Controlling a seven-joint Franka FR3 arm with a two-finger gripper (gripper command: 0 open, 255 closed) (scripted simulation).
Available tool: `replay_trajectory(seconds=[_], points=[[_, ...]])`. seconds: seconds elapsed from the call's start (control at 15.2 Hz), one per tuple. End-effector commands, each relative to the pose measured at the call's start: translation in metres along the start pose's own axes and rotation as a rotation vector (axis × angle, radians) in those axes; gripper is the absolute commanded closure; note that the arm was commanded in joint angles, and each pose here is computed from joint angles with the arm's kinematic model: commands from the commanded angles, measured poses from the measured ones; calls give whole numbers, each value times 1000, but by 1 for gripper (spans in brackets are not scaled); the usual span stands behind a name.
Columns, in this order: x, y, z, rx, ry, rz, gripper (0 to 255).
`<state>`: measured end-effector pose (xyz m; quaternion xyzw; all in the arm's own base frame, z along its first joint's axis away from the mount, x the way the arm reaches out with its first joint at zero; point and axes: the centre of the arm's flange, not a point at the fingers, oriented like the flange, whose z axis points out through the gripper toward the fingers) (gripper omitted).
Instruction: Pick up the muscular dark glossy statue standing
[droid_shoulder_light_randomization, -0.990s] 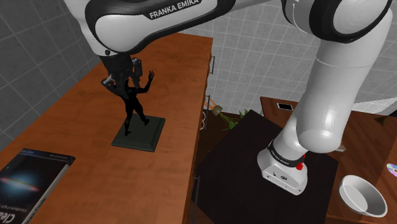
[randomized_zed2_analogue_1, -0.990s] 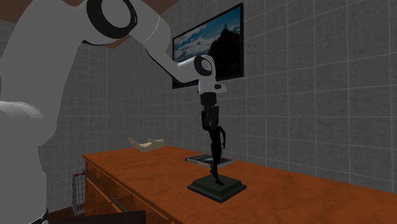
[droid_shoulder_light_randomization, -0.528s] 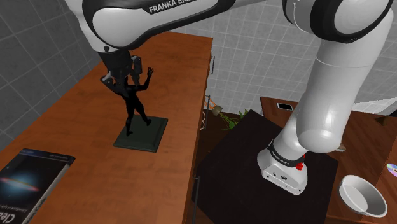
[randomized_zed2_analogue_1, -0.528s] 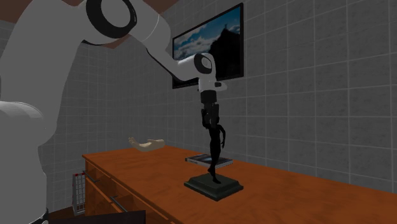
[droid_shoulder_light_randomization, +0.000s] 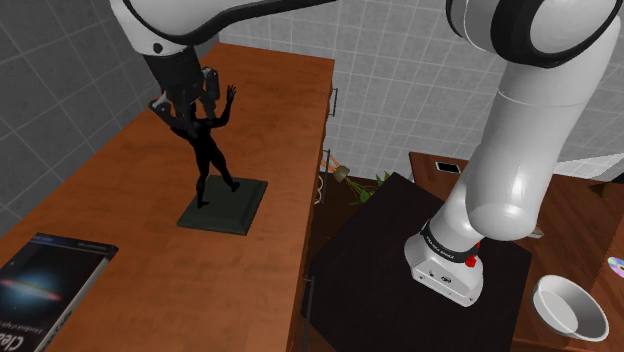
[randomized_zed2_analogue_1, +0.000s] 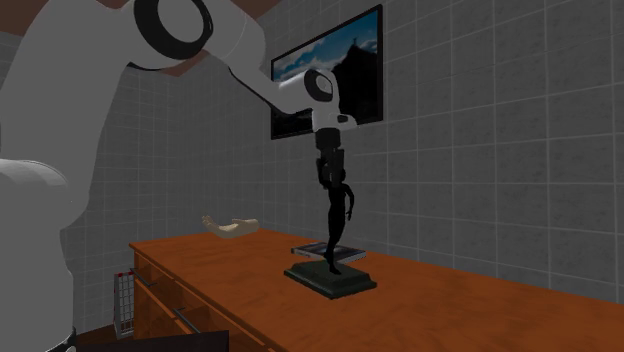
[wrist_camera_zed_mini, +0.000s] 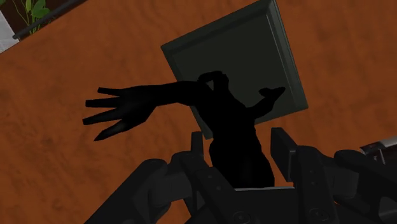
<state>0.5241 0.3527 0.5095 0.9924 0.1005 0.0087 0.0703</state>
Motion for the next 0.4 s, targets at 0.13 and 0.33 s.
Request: replay_trajectory(seconds=[0.13, 0.33], points=[[0, 3, -23, 0, 1, 0, 255], [0, 4, -29, 0, 1, 0, 255]])
